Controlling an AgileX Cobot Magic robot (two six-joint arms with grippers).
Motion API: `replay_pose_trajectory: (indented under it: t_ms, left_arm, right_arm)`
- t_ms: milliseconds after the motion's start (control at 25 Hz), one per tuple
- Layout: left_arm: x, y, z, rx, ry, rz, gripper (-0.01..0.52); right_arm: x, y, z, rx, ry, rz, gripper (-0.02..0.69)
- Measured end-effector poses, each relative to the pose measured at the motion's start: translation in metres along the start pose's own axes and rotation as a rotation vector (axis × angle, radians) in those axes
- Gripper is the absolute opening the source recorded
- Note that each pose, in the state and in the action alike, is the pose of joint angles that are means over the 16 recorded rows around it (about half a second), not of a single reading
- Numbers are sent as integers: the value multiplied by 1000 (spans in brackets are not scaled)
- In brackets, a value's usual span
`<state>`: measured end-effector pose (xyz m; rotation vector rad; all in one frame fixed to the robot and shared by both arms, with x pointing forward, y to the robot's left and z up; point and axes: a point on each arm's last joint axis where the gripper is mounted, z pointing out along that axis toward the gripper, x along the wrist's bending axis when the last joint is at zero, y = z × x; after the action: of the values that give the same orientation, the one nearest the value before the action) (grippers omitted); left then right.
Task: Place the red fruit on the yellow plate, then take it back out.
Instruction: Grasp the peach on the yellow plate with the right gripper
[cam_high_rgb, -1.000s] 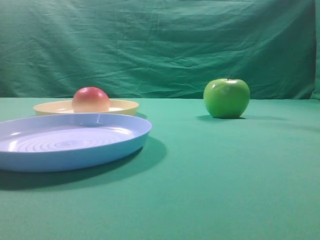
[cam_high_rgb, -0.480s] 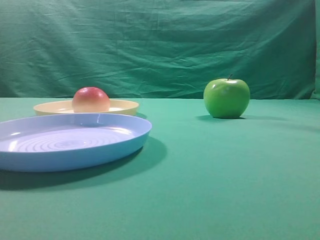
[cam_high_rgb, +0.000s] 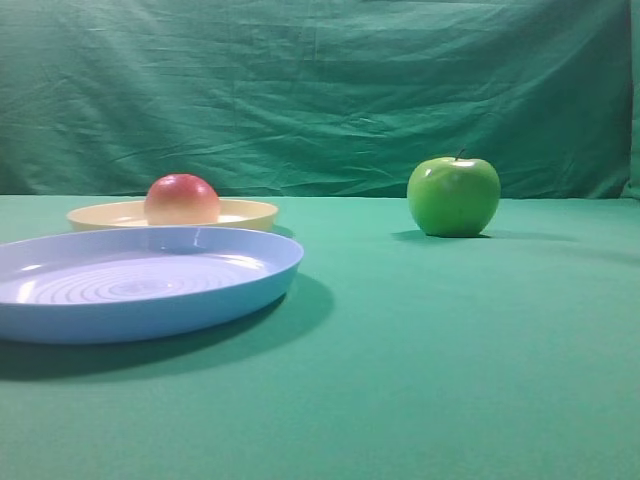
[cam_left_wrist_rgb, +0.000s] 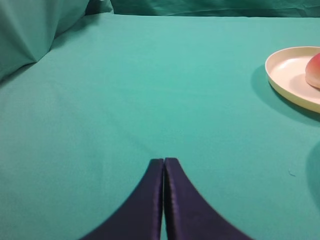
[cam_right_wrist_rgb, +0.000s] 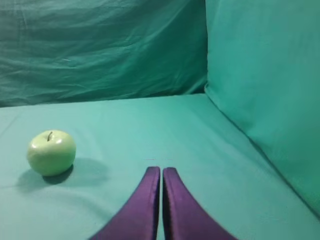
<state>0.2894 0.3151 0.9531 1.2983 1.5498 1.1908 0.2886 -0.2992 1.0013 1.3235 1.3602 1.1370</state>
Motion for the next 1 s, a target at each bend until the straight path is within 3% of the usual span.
replay_pose_trajectory:
  t_ms: [440,1000]
  left_arm:
    - [0,0,0,0,0,0,0]
    - [0,0,0,0,0,0,0]
  right_arm:
    - [1,-47,11,107,-2,24,0]
    - [1,-54,12,132,1,-22,0]
